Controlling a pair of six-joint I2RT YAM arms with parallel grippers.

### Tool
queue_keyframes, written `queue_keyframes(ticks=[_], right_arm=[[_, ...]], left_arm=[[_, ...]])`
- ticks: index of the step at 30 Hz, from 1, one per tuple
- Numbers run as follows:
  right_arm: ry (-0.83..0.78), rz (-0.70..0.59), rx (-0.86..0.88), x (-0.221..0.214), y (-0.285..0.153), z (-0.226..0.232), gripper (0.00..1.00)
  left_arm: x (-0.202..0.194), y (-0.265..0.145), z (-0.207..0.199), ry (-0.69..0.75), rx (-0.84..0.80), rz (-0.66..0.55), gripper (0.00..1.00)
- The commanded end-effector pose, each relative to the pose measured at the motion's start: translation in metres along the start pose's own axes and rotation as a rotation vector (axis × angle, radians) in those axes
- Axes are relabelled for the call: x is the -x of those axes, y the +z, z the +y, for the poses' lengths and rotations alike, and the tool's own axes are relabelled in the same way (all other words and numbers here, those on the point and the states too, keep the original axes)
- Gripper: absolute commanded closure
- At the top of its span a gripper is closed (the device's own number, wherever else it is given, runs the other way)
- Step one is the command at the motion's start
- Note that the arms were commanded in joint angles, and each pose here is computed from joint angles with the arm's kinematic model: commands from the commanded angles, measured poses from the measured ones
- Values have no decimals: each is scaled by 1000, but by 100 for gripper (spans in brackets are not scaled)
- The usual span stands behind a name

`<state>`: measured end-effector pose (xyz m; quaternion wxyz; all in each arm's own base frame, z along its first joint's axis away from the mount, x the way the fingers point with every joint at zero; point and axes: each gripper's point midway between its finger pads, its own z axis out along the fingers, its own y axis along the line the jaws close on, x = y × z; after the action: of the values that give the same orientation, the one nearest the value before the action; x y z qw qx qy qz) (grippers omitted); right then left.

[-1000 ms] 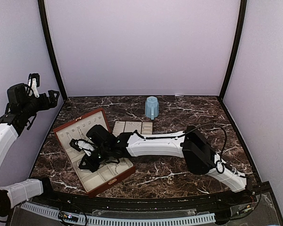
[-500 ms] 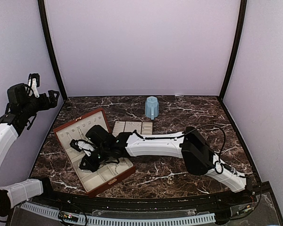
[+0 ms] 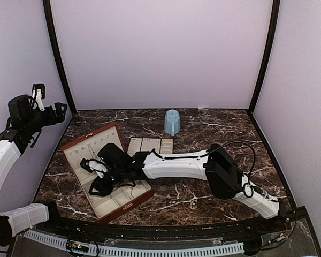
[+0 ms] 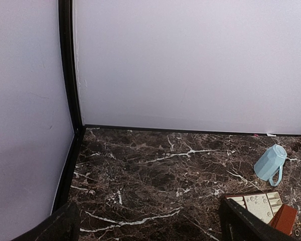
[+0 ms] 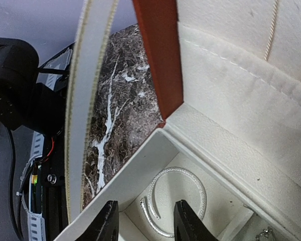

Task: Organize the mixed jewelry
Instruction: Place the bangle in the larger divider, then adjust the bracelet at the center of the board.

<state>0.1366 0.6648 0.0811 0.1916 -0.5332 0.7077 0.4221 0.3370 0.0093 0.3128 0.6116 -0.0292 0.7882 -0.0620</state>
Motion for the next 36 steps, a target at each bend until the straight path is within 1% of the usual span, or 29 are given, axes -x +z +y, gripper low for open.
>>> queue_keyframes(ticks=[1, 6, 9, 11, 15, 17, 22, 24, 25, 28, 29, 32, 36], right_arm=[[-34, -70, -17, 20, -14, 6, 58], [-30, -131, -7, 41, -40, 12, 49], [-27, -194, -6, 60, -70, 16, 44], [-24, -232, -18, 68, -90, 17, 42], [-9, -300, -72, 71, -133, 13, 39], [19, -313, -121, 65, -155, 4, 37], [139, -300, -299, 26, -210, -34, 31], [206, -248, -392, -1, -230, -50, 31], [231, -227, -438, -13, -240, -56, 31], [313, -165, -558, -50, -265, -69, 30], [355, -136, -590, -67, -269, -73, 30], [454, -79, -658, -105, -280, -79, 31], [577, 1, -715, -148, -291, -78, 34]], left_arm=[[4, -2, 3, 2, 15, -27, 1], [6, -4, 7, 11, 38, -41, 1], [5, -4, 9, 17, 47, -41, 1], [5, -4, 10, 19, 51, -39, 1], [4, -3, 9, 27, 49, -39, 1], [3, -2, 8, 28, 38, -33, 1], [4, 9, -7, 0, -36, -2, 2], [12, 12, -21, -14, -90, 3, 3], [23, 12, -27, -14, -111, -6, 3], [41, 12, -50, -42, -206, -18, 3], [48, 11, -56, -51, -240, -29, 3], [55, 12, -65, -61, -277, -42, 3], [44, 19, -59, -46, -244, -43, 2]])
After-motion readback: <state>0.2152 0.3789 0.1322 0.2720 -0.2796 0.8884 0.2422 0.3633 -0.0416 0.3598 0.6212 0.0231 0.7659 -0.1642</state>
